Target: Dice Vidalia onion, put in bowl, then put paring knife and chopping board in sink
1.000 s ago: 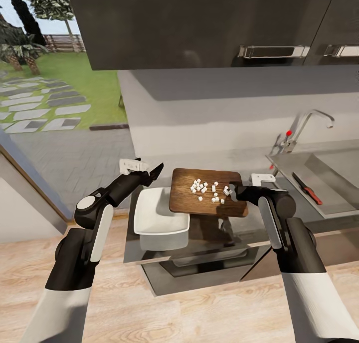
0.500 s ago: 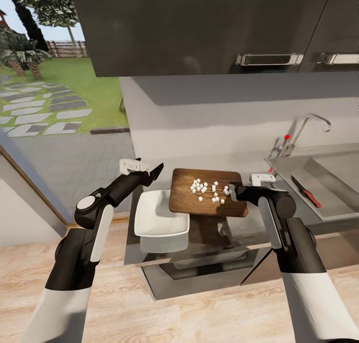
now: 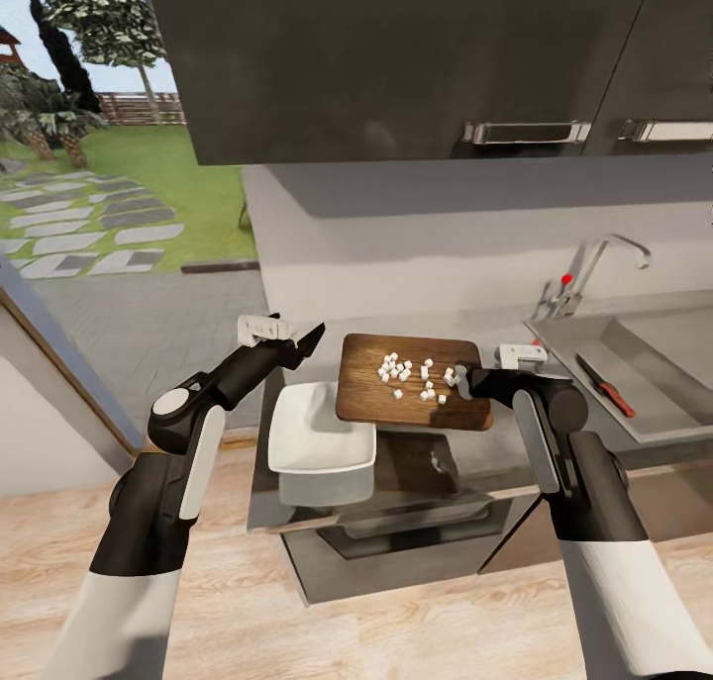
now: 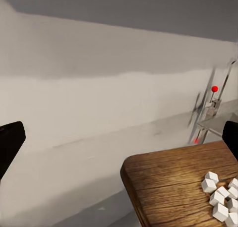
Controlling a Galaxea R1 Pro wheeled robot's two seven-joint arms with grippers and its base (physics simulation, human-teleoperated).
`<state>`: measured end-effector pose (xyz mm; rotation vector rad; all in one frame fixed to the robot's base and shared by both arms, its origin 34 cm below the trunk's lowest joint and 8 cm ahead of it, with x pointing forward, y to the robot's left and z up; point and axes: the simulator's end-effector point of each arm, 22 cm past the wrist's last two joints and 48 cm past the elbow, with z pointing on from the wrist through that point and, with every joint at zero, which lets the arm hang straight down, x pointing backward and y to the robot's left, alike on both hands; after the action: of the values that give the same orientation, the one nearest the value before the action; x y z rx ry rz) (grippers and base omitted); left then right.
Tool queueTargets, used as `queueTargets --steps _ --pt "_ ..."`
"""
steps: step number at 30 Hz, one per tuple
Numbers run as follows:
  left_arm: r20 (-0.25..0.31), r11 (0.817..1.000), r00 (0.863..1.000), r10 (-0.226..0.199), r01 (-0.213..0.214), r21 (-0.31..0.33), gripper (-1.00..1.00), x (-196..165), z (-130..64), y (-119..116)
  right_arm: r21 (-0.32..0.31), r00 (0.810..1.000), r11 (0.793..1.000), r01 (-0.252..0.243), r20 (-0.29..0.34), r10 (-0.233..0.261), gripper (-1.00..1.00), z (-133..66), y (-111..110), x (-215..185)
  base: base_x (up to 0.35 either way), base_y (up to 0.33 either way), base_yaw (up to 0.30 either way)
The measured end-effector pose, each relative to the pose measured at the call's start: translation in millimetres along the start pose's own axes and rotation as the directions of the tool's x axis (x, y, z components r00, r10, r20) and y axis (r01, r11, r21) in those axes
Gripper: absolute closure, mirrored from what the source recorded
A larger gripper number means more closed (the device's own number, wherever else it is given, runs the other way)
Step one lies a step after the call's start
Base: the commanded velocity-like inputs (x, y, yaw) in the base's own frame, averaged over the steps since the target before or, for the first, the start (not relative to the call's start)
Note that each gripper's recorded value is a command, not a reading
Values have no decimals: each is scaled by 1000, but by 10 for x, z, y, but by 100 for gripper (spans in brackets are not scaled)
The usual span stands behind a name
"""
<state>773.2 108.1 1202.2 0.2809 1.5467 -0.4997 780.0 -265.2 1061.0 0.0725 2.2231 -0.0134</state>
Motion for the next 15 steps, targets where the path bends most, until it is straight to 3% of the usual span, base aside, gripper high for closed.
queueTargets --steps 15 --pt "21 1000 1000 11 -12 3 -100 -155 -41 -45 -2 1000 1000 -1 24 1 100 -111 3 -118 0 0 0"
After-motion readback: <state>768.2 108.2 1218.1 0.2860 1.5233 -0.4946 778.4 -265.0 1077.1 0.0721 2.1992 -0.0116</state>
